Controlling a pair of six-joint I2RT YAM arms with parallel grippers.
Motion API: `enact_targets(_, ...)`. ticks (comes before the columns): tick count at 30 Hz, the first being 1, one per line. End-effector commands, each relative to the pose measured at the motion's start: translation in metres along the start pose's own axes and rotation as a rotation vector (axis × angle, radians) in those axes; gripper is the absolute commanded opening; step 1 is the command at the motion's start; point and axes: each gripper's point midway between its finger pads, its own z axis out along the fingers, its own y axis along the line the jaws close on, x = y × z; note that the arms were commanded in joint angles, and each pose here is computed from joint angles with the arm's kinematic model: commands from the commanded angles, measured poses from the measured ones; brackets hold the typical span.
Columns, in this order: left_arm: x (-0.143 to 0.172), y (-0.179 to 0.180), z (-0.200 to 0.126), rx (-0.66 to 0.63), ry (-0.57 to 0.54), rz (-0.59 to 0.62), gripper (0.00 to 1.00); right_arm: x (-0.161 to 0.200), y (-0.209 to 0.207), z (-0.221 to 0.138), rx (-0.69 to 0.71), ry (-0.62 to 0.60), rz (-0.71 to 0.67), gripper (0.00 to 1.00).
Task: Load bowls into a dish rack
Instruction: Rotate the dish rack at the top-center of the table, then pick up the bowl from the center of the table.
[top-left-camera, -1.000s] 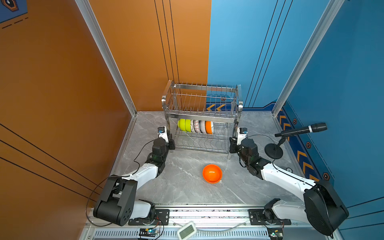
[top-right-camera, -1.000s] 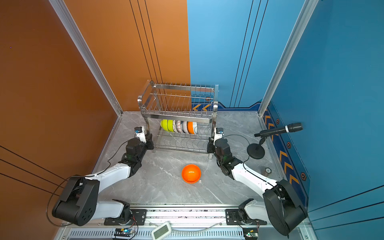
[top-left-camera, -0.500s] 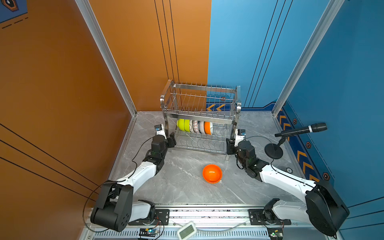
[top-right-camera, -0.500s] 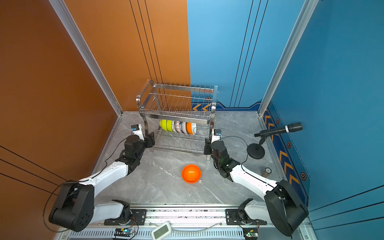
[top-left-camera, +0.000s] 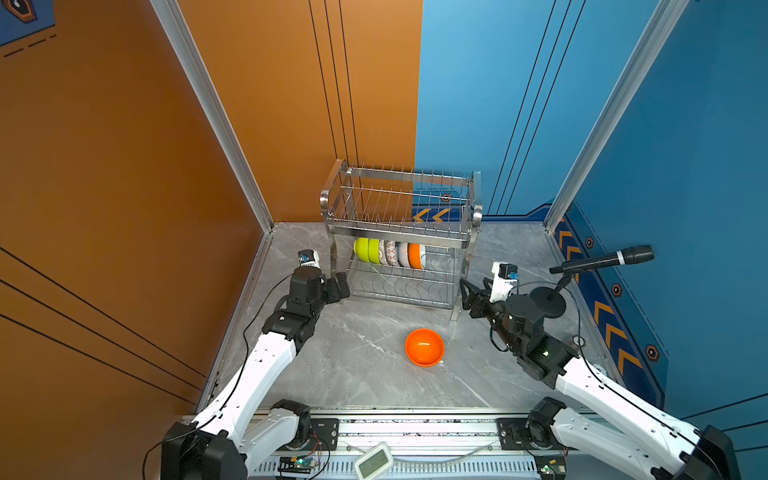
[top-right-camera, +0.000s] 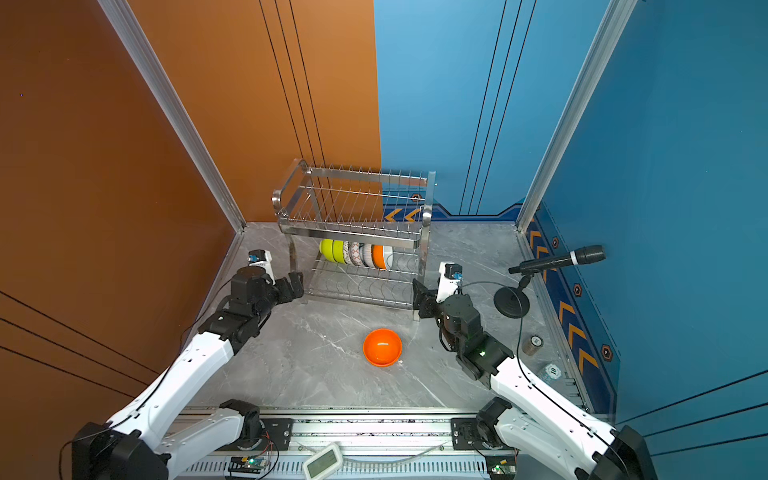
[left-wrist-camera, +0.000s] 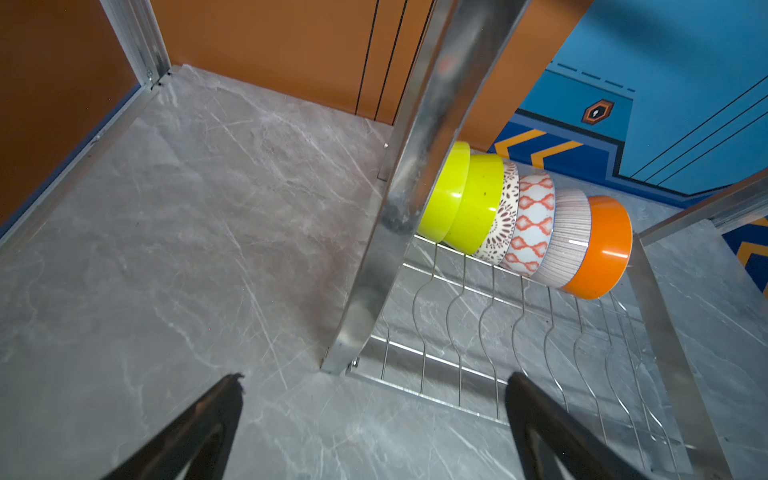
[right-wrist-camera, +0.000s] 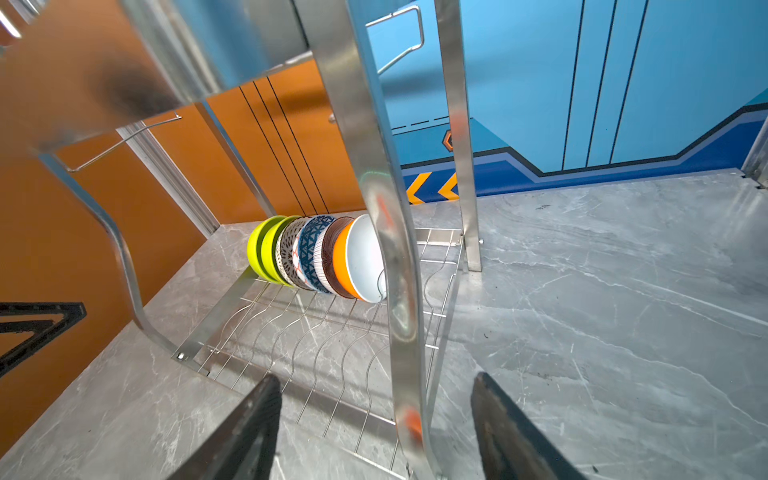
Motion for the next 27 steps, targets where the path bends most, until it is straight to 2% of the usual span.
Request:
enact_targets(1,0.037,0.010,-0.016,-0.013,0.186,0.002,0.98,0.033,-0.010,-0.017,0.048,0.122,-0.050,0.72)
enact_targets(4,0.040,0.011,-0.022,0.019,0.194,-0.005,0.98,0.048,0.001,-0.030,0.019,0.178,-0.083,0.72)
enact_targets(7,0.040,0.002,-0.024,0.095,0.211,0.010,0.98,0.065,0.016,-0.039,-0.021,0.248,-0.139,0.66)
enact_targets(12,0.046,-0.001,-0.020,0.153,0.278,0.016,0.98,0.088,0.052,-0.050,-0.126,0.368,-0.275,0.66)
enact_targets(17,0.053,-0.002,-0.012,0.201,0.314,-0.004,0.98,0.117,0.087,-0.056,-0.237,0.557,-0.363,0.59)
enact_targets(22,0.052,-0.006,-0.008,0.262,0.315,-0.063,0.98,0.137,0.107,-0.060,-0.285,0.722,-0.411,0.56)
enact_targets(27,0.048,-0.011,-0.011,0.316,0.292,-0.082,0.98,0.149,0.121,-0.063,-0.312,0.832,-0.473,0.55)
